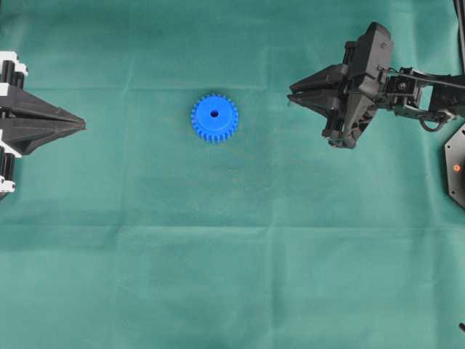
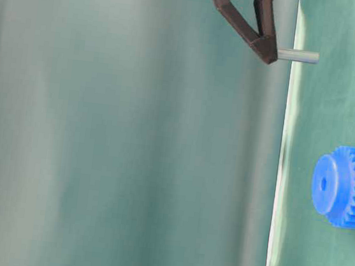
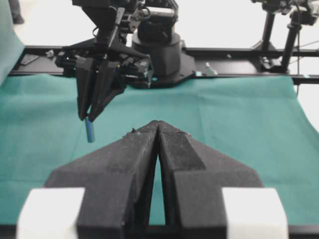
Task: Insert the shaft placed at a random location into the center hole of the medium gear at another random location.
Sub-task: 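Close the right gripper on the silver shaft and lift it, then carry the held shaft left over the blue gear's center hole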
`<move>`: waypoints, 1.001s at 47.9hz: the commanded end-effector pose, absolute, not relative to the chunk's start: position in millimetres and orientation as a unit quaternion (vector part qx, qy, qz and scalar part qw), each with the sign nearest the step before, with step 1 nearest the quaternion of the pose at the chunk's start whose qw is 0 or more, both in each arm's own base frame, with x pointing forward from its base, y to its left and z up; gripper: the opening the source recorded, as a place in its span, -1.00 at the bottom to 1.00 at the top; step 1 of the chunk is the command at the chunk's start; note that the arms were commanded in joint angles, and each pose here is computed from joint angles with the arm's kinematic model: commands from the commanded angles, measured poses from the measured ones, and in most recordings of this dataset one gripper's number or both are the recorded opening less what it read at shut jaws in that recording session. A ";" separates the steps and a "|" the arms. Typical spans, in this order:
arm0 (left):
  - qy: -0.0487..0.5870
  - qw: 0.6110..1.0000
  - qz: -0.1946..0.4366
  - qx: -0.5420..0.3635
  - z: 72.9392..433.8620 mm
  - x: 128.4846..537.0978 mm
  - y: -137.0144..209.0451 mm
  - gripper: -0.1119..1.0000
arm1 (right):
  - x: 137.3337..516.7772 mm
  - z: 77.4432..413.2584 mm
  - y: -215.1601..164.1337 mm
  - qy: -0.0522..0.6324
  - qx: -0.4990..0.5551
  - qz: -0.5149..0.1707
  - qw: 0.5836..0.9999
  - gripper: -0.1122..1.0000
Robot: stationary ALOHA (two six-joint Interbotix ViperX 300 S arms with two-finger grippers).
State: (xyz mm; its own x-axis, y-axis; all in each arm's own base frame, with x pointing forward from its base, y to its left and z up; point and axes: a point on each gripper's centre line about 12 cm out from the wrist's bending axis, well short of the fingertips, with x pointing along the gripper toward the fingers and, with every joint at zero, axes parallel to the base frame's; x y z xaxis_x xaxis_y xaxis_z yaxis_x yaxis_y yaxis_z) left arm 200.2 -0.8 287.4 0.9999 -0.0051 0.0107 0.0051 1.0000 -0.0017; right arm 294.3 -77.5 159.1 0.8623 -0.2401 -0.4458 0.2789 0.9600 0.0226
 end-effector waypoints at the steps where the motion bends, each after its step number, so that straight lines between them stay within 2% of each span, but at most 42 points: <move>1: -0.015 1.000 -0.004 -0.001 294.8 202.6 -1.2 -0.80 | 299.5 171.0 -78.3 0.209 0.034 -0.132 0.968 -0.56; 8: -0.015 1.000 -0.004 0.000 294.8 202.5 -1.3 -0.80 | 305.0 173.6 -76.8 0.202 0.035 -0.129 0.970 -0.56; 36: -0.014 1.000 -0.004 -0.001 294.2 202.5 -1.3 -0.80 | 397.0 185.0 -75.4 0.190 0.029 -0.101 0.976 -0.56; 48: -0.015 1.000 -0.004 0.000 294.8 202.5 -1.3 -0.80 | 421.2 181.5 -75.2 0.190 0.029 -0.096 0.977 -0.56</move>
State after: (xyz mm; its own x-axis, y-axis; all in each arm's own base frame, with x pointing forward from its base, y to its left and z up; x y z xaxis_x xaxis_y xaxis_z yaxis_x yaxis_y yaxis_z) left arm 200.4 -0.8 286.9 1.0000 -0.0050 0.0077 0.0051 1.0000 -0.0033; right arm 410.8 -73.9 166.5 0.8918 -0.1730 -0.4182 0.2019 0.9791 0.0255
